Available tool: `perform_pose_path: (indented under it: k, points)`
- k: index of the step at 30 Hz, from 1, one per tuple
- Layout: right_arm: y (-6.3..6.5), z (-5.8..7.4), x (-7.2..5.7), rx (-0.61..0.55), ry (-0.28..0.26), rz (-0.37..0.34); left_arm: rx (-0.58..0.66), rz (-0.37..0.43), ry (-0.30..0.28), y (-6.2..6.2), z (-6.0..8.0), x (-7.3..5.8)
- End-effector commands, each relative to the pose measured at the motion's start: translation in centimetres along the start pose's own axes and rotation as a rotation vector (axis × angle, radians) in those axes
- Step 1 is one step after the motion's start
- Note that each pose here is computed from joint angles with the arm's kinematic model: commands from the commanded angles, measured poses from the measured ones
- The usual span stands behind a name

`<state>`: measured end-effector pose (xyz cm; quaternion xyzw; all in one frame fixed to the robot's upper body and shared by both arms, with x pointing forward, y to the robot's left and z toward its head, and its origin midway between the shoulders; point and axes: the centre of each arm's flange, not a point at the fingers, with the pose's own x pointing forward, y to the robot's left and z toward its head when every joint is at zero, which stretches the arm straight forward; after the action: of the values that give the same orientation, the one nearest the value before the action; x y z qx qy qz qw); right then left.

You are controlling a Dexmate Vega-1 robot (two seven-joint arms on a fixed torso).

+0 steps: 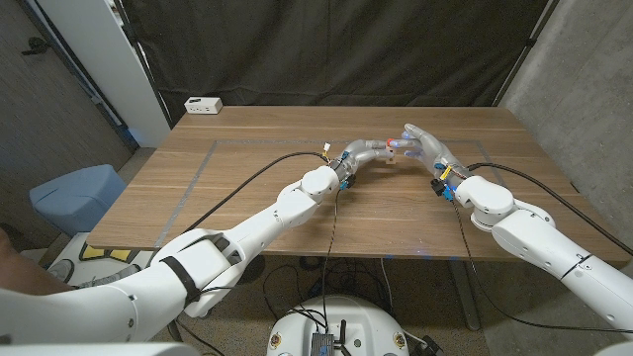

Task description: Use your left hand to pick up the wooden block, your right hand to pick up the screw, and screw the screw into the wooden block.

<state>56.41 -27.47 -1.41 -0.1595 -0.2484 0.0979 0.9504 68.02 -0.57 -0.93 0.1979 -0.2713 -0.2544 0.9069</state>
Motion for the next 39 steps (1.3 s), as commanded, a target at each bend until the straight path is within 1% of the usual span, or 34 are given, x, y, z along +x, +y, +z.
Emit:
perform_pose_path:
  k: [1,9,17,26,39]
  points:
    - [-0.77,-0.04,-0.57,-0.003,0.009,-0.036,0.001,0.0,-0.002,0.09,0.01,0.01]
    - [-1.32,-0.18,-0.74,-0.007,0.013,-0.06,0.005,-0.001,-0.004,0.09,0.09,0.1]
    - [-1.57,-0.35,-0.72,-0.002,0.008,-0.081,0.006,0.002,-0.005,0.1,0.15,0.12]
    - [-1.63,-0.48,-0.57,0.003,0.001,-0.079,0.005,0.002,-0.004,-0.07,0.16,0.05]
    - [-1.39,-0.5,0.04,0.009,-0.005,-0.045,0.009,-0.002,-0.007,-0.21,0.26,-0.1]
